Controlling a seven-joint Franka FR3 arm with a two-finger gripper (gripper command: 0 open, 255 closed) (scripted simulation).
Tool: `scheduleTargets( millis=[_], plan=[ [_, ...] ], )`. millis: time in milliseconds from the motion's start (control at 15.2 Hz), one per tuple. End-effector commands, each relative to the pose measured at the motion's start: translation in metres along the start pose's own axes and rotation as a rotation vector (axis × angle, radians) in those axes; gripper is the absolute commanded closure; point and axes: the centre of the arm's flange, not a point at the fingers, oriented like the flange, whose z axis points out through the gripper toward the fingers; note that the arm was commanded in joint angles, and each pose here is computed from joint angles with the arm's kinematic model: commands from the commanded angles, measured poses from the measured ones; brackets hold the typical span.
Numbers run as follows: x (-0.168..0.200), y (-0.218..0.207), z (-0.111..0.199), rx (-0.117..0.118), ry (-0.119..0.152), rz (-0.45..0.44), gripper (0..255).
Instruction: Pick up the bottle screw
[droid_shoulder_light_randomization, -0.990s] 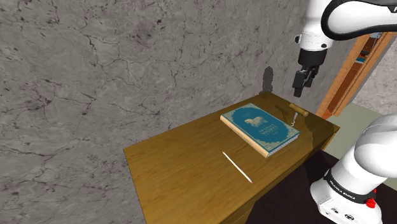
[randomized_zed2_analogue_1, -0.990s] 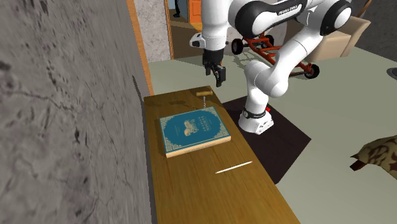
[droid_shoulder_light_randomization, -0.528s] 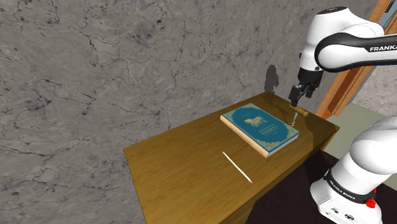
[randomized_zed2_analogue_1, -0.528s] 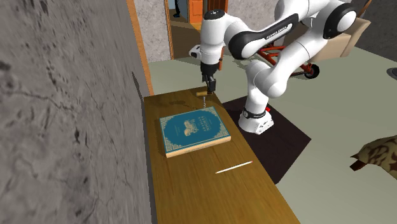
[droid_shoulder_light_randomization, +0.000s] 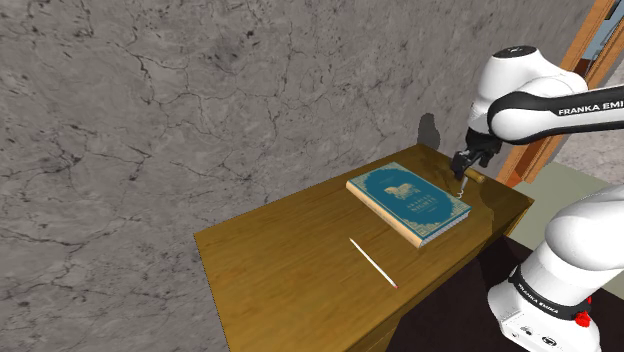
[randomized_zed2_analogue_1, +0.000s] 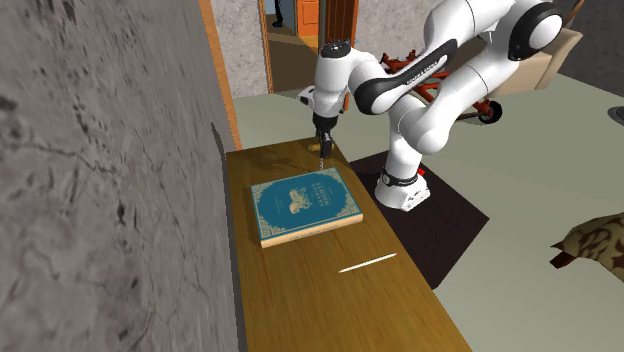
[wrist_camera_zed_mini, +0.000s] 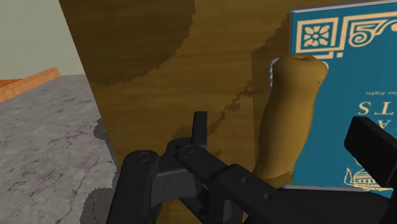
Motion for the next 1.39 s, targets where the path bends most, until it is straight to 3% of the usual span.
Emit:
scheduleTargets(
  millis=[0,198,264,858,1320],
  plan=[
    [0.000,-0.003,0.012,0.000,0.001,0.001,0],
    [0.000,-0.004,0.020,0.000,0.001,0.001,0],
    [0.000,-0.004,0.020,0.000,0.001,0.001,255],
    [0.000,-0.004,0.020,0.000,0.001,0.001,255],
    [0.002,0.004,-0.016,0.000,0.001,0.001,255]
  ],
)
